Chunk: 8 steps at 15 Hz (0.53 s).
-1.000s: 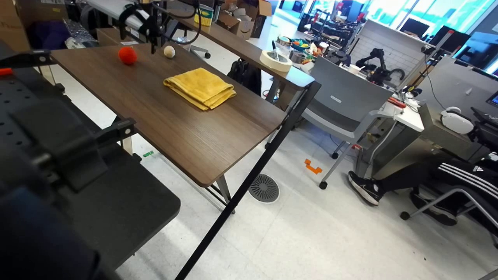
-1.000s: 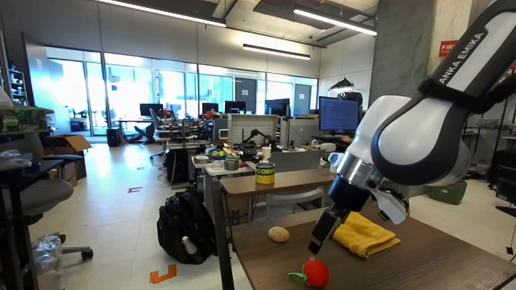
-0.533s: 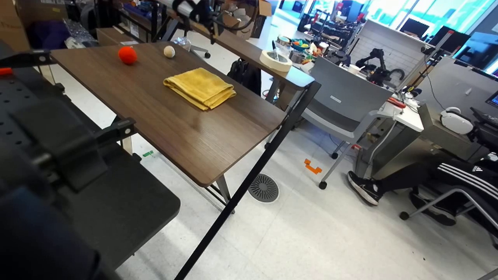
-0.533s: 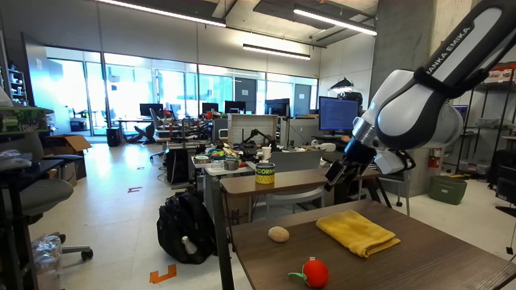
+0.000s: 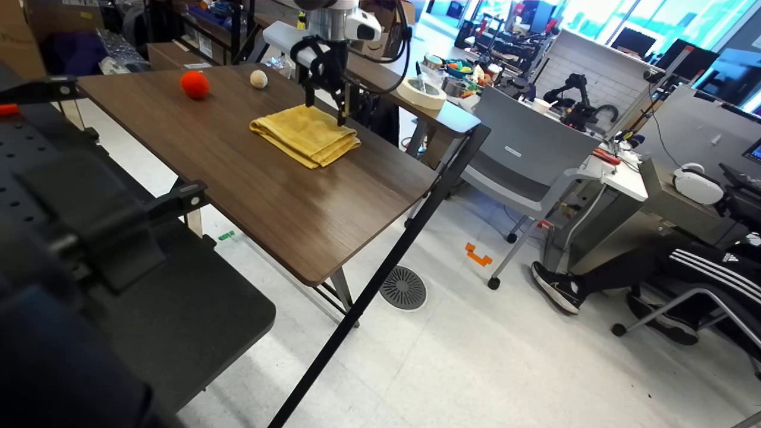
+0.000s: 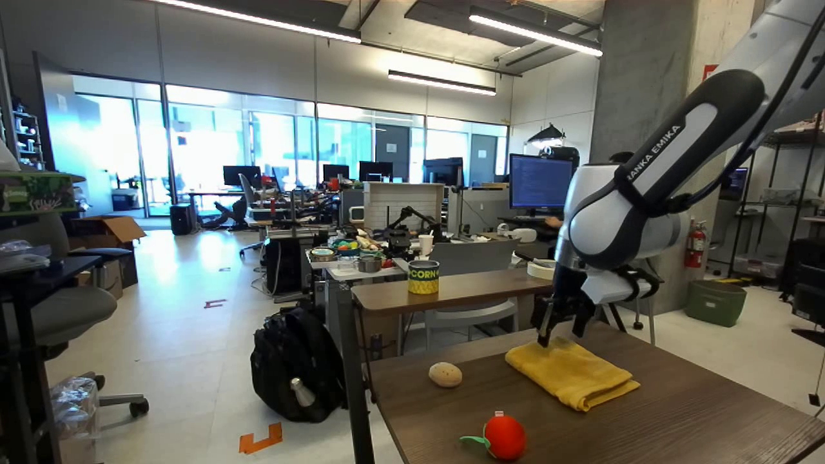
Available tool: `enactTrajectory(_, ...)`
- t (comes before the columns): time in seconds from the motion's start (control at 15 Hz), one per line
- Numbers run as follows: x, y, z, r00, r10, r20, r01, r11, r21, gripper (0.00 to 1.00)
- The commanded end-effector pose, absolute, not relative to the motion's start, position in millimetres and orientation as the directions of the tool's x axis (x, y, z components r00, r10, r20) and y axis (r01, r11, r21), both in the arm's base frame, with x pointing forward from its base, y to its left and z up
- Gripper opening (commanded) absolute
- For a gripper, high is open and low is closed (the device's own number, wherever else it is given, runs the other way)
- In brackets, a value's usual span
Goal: Move the potato to the left, wipe the table with the yellow towel, move the red plush toy to the left, wipe the right side of the table with the towel, move the potato and red toy to the right, wipe the left side of the table
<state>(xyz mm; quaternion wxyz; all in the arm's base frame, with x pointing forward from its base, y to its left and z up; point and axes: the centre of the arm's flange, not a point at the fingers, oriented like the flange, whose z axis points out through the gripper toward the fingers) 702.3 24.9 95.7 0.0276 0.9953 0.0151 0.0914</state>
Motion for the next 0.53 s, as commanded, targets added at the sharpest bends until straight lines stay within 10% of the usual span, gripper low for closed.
enactTrajectory(0.0, 720.7, 43.6, 64.2, 0.994, 0.055, 0.097, 0.057, -0.998, -0.019, 1.0)
enactTrajectory(0.47, 699.2, 22.9, 46.9, 0.995, 0.026, 0.099, 0.022, -0.999, 0.042, 1.0)
